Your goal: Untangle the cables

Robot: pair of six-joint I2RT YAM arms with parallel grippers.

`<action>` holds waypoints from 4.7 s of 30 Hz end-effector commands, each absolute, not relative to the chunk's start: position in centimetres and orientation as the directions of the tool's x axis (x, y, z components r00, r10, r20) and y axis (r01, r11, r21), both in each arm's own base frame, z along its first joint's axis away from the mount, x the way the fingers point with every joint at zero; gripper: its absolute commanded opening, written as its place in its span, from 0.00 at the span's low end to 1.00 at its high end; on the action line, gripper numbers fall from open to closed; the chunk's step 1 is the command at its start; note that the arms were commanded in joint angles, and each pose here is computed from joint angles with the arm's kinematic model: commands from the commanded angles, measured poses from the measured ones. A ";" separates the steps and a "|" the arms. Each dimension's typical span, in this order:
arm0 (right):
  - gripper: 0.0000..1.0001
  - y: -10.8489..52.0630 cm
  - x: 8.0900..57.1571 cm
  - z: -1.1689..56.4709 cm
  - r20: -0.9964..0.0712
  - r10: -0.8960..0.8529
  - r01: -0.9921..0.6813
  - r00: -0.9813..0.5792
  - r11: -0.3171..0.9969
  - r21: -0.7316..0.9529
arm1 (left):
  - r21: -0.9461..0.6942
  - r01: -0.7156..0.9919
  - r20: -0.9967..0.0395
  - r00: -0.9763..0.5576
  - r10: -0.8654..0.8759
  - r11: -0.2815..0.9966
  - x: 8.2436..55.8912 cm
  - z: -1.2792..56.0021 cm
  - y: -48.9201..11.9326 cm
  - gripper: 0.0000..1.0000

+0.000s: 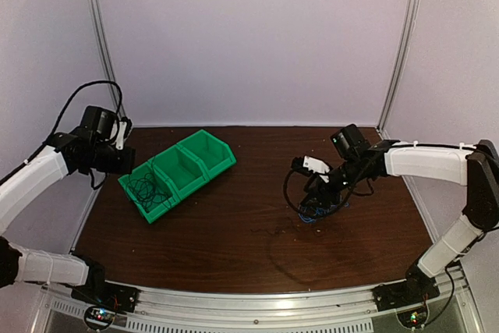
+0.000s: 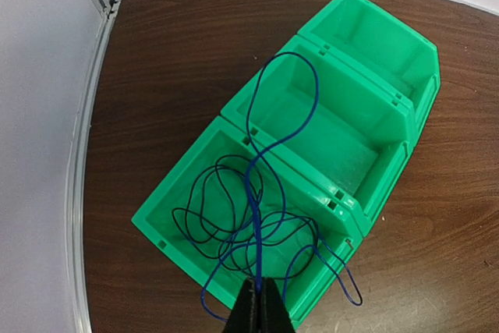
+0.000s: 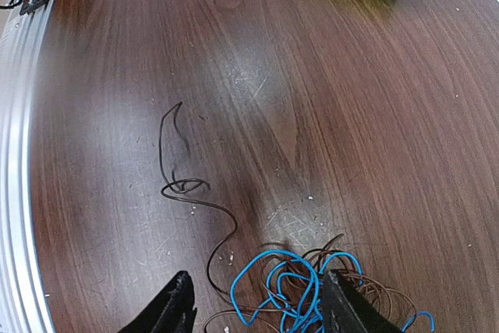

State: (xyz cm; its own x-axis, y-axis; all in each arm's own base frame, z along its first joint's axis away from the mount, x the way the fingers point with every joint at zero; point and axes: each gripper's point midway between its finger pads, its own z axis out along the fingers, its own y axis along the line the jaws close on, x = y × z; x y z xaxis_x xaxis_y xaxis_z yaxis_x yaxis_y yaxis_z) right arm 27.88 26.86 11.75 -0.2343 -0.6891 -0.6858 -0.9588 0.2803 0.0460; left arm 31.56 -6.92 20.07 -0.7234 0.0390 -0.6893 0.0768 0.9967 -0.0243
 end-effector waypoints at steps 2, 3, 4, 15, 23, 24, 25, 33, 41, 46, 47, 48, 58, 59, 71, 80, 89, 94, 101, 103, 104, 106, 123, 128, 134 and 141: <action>0.56 26.2 27.8 12.5 -0.697 -0.690 -0.958 -0.198 0.285 -0.010 | -0.064 0.024 -0.582 -0.813 -0.018 0.998 32.3 15.1 -7.4 0.00; 0.56 26.1 27.7 12.4 -0.694 -0.692 -0.959 -0.198 0.284 -0.010 | -0.062 0.014 -0.564 -0.826 -0.023 0.998 32.6 14.2 -7.4 0.00; 0.56 26.1 27.5 12.3 -0.693 -0.693 -0.960 -0.197 0.281 -0.008 | -0.056 -0.002 -0.550 -0.835 -0.033 0.998 32.9 13.5 -7.3 0.00; 0.57 25.8 27.0 11.8 -0.695 -0.693 -0.963 -0.192 0.269 -0.002 | 0.009 -0.091 -0.484 -0.872 -0.075 0.996 35.4 8.0 -6.1 0.00; 0.57 25.8 26.8 11.6 -0.695 -0.692 -0.965 -0.192 0.264 0.004 | -0.008 -0.097 -0.484 -0.871 -0.089 0.995 35.4 6.5 -6.3 0.00; 0.57 25.8 26.8 11.5 -0.693 -0.694 -0.965 -0.194 0.264 0.006 | -0.004 -0.097 -0.485 -0.870 -0.087 0.995 35.5 6.3 -6.2 0.00; 0.57 25.8 26.9 11.4 -0.692 -0.695 -0.965 -0.196 0.264 0.008 | 0.002 -0.096 -0.485 -0.871 -0.083 0.995 35.6 6.2 -6.1 0.00; 0.57 25.7 26.9 10.9 -0.681 -0.704 -0.964 -0.202 0.265 0.012 | 0.000 -0.071 -0.461 -0.885 -0.063 0.997 36.6 4.6 -6.8 0.00; 0.57 25.7 26.9 10.6 -0.675 -0.709 -0.964 -0.206 0.265 0.016 | -0.071 -0.052 -0.580 -0.811 -0.083 0.996 36.7 12.9 -7.3 0.31; 0.57 25.7 27.0 10.2 -0.665 -0.716 -0.965 -0.212 0.263 0.024 | -0.075 -0.018 -0.628 -0.776 -0.061 0.997 36.3 18.4 -7.3 0.45; 0.57 25.7 27.0 10.1 -0.664 -0.717 -0.965 -0.212 0.263 0.024 | -0.073 -0.015 -0.639 -0.767 -0.058 0.997 36.4 19.3 -7.3 0.47; 0.57 25.7 27.0 10.1 -0.664 -0.717 -0.964 -0.212 0.263 0.023 | -0.073 -0.009 -0.650 -0.758 -0.055 0.997 36.5 20.0 -7.3 0.49; 0.57 25.6 27.1 10.2 -0.662 -0.720 -0.963 -0.208 0.269 0.011 | -0.034 0.040 -0.673 -0.740 0.007 0.999 42.6 20.6 -8.8 0.54; 0.57 25.5 27.2 10.3 -0.662 -0.720 -0.963 -0.208 0.271 0.008 | -0.020 0.044 -0.667 -0.744 0.020 0.999 43.3 20.2 -8.9 0.53; 0.57 25.1 27.4 10.3 -0.658 -0.722 -0.959 -0.215 0.285 0.001 | 0.170 0.067 -0.533 -0.833 0.149 0.983 46.4 13.7 -7.4 0.46; 0.57 25.0 27.5 9.7 -0.646 -0.730 -0.959 -0.224 0.285 0.010 | 0.237 0.061 -0.505 -0.845 0.177 0.970 47.8 11.3 -6.3 0.38; 0.56 24.8 27.5 9.1 -0.635 -0.738 -0.958 -0.230 0.285 0.015 | 0.236 0.052 -0.525 -0.833 0.172 0.970 48.8 11.3 -6.3 0.12; 0.56 24.8 27.5 8.8 -0.630 -0.741 -0.959 -0.234 0.284 0.022 | 0.219 0.046 -0.549 -0.820 0.162 0.975 47.9 12.9 -6.3 0.05; 0.56 24.9 27.4 8.2 -0.618 -0.748 -0.960 -0.241 0.276 0.040 | 0.178 0.034 -0.576 -0.806 0.133 0.983 44.3 15.0 -5.9 0.00; 0.56 24.9 27.4 8.2 -0.618 -0.748 -0.961 -0.240 0.274 0.041 | 0.150 0.034 -0.597 -0.794 0.118 0.988 43.0 16.1 -5.9 0.00; 0.56 25.0 27.4 8.1 -0.618 -0.749 -0.961 -0.240 0.274 0.042 | 0.135 0.037 -0.608 -0.786 0.112 0.990 42.4 16.7 -6.0 0.00; 0.56 25.0 27.4 8.0 -0.617 -0.749 -0.961 -0.240 0.272 0.044 | 0.107 0.056 -0.611 -0.784 0.110 0.993 41.0 17.1 -6.3 0.00; 0.56 25.2 27.1 7.9 -0.617 -0.749 -0.964 -0.242 0.257 0.066 | 0.047 0.060 -0.358 -0.931 0.073 0.997 34.1 10.1 -6.2 0.00; 0.56 25.1 27.0 7.9 -0.614 -0.751 -0.963 -0.243 0.261 0.062 | 0.072 0.058 -0.381 -0.921 0.082 0.996 37.2 9.1 -6.4 0.00; 0.56 24.8 27.1 8.1 -0.611 -0.754 -0.962 -0.240 0.269 0.046 | 0.159 0.057 -0.331 -0.937 0.108 0.986 39.6 6.1 -5.7 0.00; 0.56 24.8 27.2 7.9 -0.605 -0.758 -0.962 -0.242 0.270 0.046 | 0.099 0.037 -0.419 -0.905 0.075 0.994 40.1 10.5 -6.4 0.25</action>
